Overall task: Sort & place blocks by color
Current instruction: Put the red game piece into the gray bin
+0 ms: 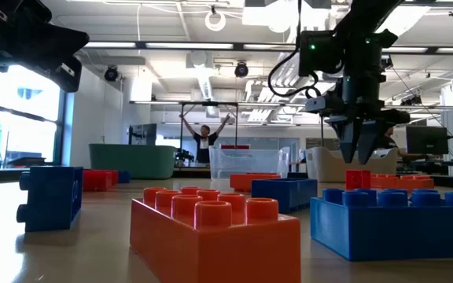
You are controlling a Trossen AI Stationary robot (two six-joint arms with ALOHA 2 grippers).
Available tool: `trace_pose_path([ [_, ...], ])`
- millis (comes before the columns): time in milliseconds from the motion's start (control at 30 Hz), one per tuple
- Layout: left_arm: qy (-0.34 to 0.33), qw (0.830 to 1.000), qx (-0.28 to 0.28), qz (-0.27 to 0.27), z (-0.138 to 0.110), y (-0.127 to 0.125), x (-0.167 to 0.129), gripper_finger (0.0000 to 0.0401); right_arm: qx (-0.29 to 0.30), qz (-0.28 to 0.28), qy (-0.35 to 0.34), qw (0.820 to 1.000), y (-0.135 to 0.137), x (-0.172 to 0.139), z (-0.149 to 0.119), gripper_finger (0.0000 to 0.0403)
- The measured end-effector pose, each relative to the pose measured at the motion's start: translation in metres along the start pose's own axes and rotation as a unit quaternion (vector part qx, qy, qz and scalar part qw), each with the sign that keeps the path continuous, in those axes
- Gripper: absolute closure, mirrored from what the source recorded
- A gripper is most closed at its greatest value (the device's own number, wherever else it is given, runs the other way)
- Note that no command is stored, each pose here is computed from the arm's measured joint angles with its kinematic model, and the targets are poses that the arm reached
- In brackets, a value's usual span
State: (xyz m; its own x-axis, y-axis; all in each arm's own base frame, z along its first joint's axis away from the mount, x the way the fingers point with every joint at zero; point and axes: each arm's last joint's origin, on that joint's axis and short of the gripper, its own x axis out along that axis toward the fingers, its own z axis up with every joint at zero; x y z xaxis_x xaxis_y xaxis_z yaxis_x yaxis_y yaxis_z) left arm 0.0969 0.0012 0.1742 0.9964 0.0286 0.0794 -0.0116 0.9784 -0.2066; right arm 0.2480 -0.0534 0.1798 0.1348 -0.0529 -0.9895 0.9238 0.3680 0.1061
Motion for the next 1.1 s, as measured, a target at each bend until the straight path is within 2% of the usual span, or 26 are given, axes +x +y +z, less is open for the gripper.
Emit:
trace_pose_path([
  [767, 0.003, 1.0, 0.0, 0.01, -0.001, 0.001, 0.0, 0.0401, -0.034, -0.03, 0.032, 0.998, 0.006, 0.03, 0.003, 0.027],
  [867, 0.003, 1.0, 0.0, 0.01, -0.001, 0.001, 0.0, 0.0401, -0.025, -0.033, 0.033, 0.999, 0.006, 0.032, 0.003, 0.0282],
  [1033, 0.003, 1.0, 0.0, 0.01, -0.001, 0.001, 0.0, 0.0401, -0.022, -0.027, 0.039, 0.999, 0.007, 0.031, 0.003, 0.0338],
  [1100, 0.003, 1.0, 0.0, 0.01, -0.001, 0.001, 0.0, 0.0401, -0.02, -0.022, 0.045, 0.999, 0.007, 0.031, 0.002, 0.0338],
])
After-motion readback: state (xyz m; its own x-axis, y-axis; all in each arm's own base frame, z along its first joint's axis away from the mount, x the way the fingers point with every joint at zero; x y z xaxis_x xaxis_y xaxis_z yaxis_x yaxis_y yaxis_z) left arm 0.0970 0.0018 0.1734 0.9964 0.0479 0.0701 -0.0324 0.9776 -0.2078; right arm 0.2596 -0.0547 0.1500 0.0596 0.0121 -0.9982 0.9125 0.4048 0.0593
